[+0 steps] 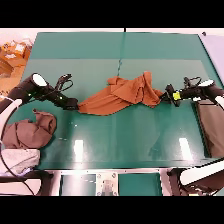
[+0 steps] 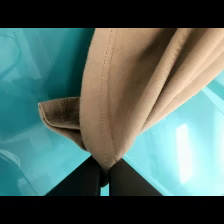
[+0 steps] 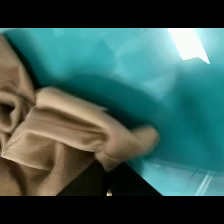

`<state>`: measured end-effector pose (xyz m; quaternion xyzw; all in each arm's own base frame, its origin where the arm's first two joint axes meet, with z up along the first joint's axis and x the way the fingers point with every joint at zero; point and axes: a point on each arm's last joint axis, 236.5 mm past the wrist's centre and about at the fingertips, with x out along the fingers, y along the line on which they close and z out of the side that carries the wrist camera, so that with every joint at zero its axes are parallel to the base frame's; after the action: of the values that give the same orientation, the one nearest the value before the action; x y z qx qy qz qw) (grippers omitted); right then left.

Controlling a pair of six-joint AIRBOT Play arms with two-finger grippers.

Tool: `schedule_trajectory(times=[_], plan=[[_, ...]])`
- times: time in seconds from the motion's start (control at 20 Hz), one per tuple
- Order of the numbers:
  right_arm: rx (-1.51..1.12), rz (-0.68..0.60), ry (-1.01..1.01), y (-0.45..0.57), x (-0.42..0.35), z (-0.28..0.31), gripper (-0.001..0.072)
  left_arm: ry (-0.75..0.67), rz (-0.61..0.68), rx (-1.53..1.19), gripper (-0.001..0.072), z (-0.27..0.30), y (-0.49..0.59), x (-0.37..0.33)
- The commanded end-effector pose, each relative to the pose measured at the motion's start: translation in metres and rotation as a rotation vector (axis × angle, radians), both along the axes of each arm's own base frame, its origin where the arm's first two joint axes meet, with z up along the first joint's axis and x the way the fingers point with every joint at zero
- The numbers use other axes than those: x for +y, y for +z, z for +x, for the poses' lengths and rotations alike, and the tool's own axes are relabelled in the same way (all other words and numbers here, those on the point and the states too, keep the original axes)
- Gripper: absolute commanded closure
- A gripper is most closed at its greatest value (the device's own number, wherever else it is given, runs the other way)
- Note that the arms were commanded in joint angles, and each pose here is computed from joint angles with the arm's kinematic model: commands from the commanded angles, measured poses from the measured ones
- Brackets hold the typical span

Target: Fold the shirts.

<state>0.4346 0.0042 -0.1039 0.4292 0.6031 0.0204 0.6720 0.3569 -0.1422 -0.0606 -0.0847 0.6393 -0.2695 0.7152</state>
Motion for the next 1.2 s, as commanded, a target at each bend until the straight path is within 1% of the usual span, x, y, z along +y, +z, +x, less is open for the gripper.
schedule_trajectory(times=[0.0,0.15,0.25,0.35,0.5,0.65,0.75,0.85,1.0,1.1,1.15], plan=[[-0.056,0.046,0.069,0.009,0.021,0.006,0.0686,0.006,0.042,0.000,0.0680,0.002,0.000,0.008],[-0.150,0.031,0.094,0.058,0.011,0.017,0.0687,-0.002,0.156,-0.032,0.0680,0.017,0.029,0.032],[-0.272,0.002,0.087,0.123,-0.003,0.024,0.0687,-0.017,0.159,-0.132,0.0679,0.037,0.078,0.033],[-0.423,-0.024,0.078,0.206,-0.013,0.023,0.0687,-0.016,0.145,-0.275,0.0679,0.054,0.152,0.030],[-0.701,-0.095,0.030,0.350,-0.020,0.001,0.0687,-0.015,0.127,-0.546,0.0679,0.057,0.280,0.028],[-0.947,-0.227,-0.038,0.470,-0.022,-0.044,0.0687,0.030,0.097,-0.885,0.0679,0.032,0.418,0.030],[-1.112,-0.333,-0.080,0.540,-0.015,-0.088,0.0687,0.097,0.052,-1.150,0.0679,-0.003,0.501,0.034],[-1.285,-0.441,-0.154,0.599,-0.009,-0.128,0.0687,0.143,0.015,-1.337,0.0679,-0.048,0.556,0.039],[-1.486,-0.559,-0.289,0.659,0.001,-0.184,0.0687,0.158,-0.003,-1.472,0.0679,-0.103,0.593,0.044],[-1.516,-0.595,-0.306,0.667,0.006,-0.197,0.0687,0.147,0.006,-1.495,0.0679,-0.117,0.597,0.045],[-1.511,-0.588,-0.307,0.666,0.007,-0.198,0.0687,0.140,0.013,-1.491,0.0679,-0.117,0.595,0.045]])
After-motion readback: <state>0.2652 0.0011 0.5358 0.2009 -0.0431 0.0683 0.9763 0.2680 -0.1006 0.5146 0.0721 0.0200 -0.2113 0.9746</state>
